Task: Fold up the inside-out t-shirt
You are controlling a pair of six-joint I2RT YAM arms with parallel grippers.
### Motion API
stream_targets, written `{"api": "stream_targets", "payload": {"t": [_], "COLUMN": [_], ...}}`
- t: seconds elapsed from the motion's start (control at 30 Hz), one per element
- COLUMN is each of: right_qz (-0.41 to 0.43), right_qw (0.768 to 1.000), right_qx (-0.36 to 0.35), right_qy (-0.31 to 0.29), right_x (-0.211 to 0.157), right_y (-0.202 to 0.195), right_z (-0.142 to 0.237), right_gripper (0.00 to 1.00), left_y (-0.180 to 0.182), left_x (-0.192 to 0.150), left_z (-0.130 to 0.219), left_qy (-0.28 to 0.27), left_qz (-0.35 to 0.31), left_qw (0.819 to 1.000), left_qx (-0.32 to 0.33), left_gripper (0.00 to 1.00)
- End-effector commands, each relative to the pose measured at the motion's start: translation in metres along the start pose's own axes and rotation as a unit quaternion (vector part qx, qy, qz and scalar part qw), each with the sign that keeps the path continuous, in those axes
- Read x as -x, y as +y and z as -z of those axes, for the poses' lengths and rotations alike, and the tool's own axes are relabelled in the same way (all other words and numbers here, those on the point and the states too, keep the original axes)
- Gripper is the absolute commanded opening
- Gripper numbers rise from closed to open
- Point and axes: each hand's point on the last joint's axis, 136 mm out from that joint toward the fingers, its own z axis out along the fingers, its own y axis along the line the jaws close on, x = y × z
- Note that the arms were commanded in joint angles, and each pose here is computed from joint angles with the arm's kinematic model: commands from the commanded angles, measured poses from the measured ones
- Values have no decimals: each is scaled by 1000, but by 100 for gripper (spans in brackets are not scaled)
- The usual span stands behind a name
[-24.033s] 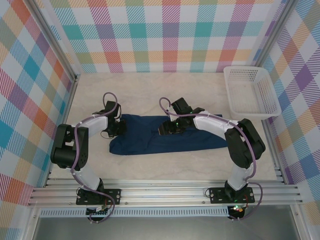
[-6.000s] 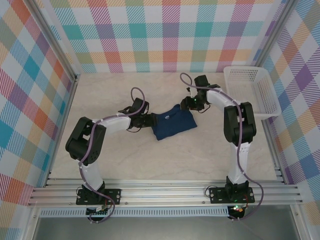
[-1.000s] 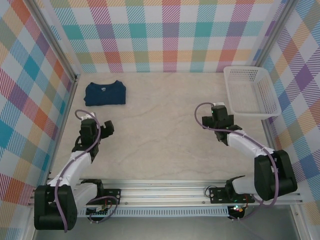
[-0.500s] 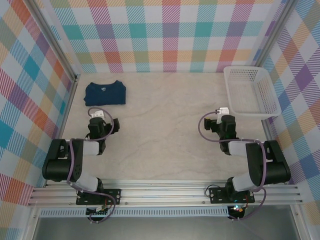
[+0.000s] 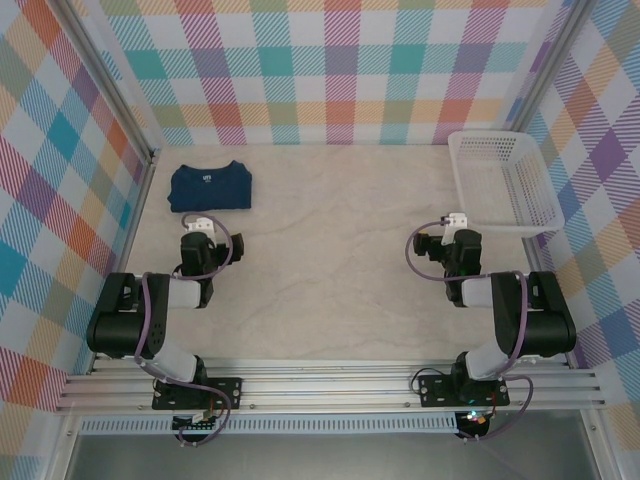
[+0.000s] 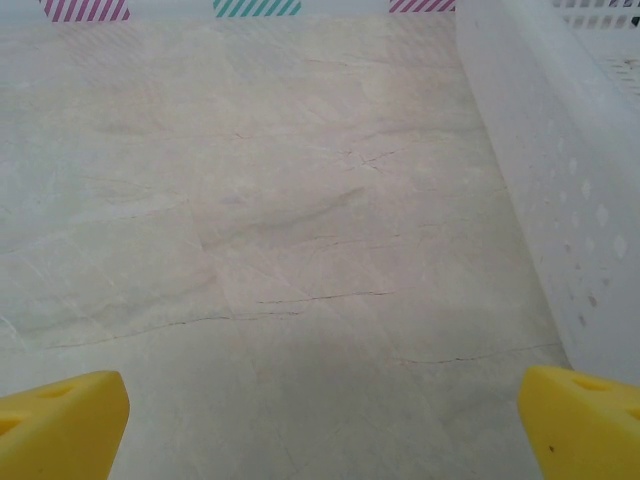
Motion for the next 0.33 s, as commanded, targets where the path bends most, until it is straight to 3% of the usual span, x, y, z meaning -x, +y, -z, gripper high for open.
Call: {"api": "stream_targets", "payload": {"t": [0.0,0.3], "right_qz": [-8,-7], "right_qw": [1000,1000], "right_qx": [13,15], "right_qy": [-22,-24], "right_x": [13,14], "right_y": [4,4], "right_z": [-1,-1], "right_gripper": [100,100], "left_y": [-7,-7], "left_x": [10,10], "left_z": [-2,-2], "left_qy": [-18,-18], "left_qz": [-12,-12], "left_qw": [1000,1000], "left_qx": [-10,-9], "left_gripper": [100,100]}}
